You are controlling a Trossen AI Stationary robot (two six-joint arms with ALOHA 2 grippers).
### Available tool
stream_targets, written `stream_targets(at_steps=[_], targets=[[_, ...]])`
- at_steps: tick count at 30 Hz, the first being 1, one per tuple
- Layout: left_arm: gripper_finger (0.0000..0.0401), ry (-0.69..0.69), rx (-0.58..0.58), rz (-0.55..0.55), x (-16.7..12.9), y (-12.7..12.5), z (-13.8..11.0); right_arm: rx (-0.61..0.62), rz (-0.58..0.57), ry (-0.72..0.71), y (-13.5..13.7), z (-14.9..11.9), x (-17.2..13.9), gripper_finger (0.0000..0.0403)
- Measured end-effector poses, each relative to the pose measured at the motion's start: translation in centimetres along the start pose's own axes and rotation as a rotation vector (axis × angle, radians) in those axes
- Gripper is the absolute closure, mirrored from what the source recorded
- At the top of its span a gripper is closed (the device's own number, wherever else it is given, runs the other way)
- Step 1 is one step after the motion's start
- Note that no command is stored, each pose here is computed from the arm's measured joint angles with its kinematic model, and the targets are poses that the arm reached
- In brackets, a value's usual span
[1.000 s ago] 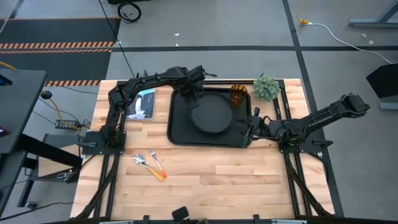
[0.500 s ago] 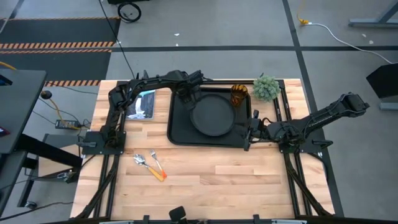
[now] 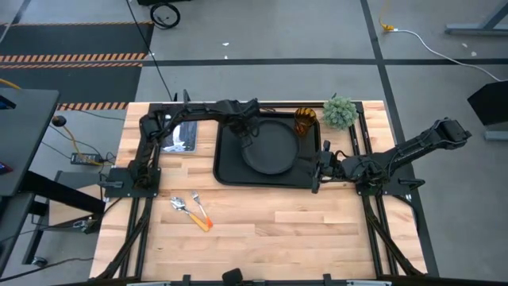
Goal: Pick and place plate/cup/fork/spoon on tray
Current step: Put the black plate on the black tray, then put the orange fork on the black tray to the left of the black plate
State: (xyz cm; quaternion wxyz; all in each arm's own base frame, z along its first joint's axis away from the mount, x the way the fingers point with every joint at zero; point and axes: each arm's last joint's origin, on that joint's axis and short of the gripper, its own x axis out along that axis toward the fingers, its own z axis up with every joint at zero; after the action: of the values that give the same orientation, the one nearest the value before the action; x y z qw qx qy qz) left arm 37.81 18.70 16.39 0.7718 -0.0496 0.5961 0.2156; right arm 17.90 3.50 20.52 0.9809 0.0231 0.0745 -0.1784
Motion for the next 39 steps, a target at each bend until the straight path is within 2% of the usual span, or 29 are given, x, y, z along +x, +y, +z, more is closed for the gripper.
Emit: stream_targets(at_steps=[6, 25, 28, 32, 35, 39], targets=[[0.0294, -0.041, 0.021, -0.054, -0.1, -1.3, 0.4, 0.003, -0.001, -0.004, 0.0, 0.0, 0.0, 0.0252], [0.0294, -0.172, 0.055, -0.112, -0.9, -4.7, 1.6, 0.001, 0.0, -0.004, 0.0, 0.0, 0.0, 0.0252], [0.0294, -0.202, 0.07, -0.168, -1.0, -5.2, 1.9, -0.001, 0.004, -0.003, 0.0, 0.0, 0.0, 0.0252], [0.0294, -0.151, 0.082, -0.238, -2.2, -5.2, 1.8, -0.008, 0.016, 0.001, 0.3, -0.1, -0.2, 0.0252], [0.0297, -0.101, 0.069, -0.255, -4.2, -5.4, 1.1, -0.018, 0.005, 0.003, 0.6, -0.2, -0.4, 0.0252], [0.0304, 0.011, 0.025, -0.279, -6.8, -7.3, -0.4, -0.034, -0.011, 0.005, 0.9, -0.3, -0.7, 0.0252]])
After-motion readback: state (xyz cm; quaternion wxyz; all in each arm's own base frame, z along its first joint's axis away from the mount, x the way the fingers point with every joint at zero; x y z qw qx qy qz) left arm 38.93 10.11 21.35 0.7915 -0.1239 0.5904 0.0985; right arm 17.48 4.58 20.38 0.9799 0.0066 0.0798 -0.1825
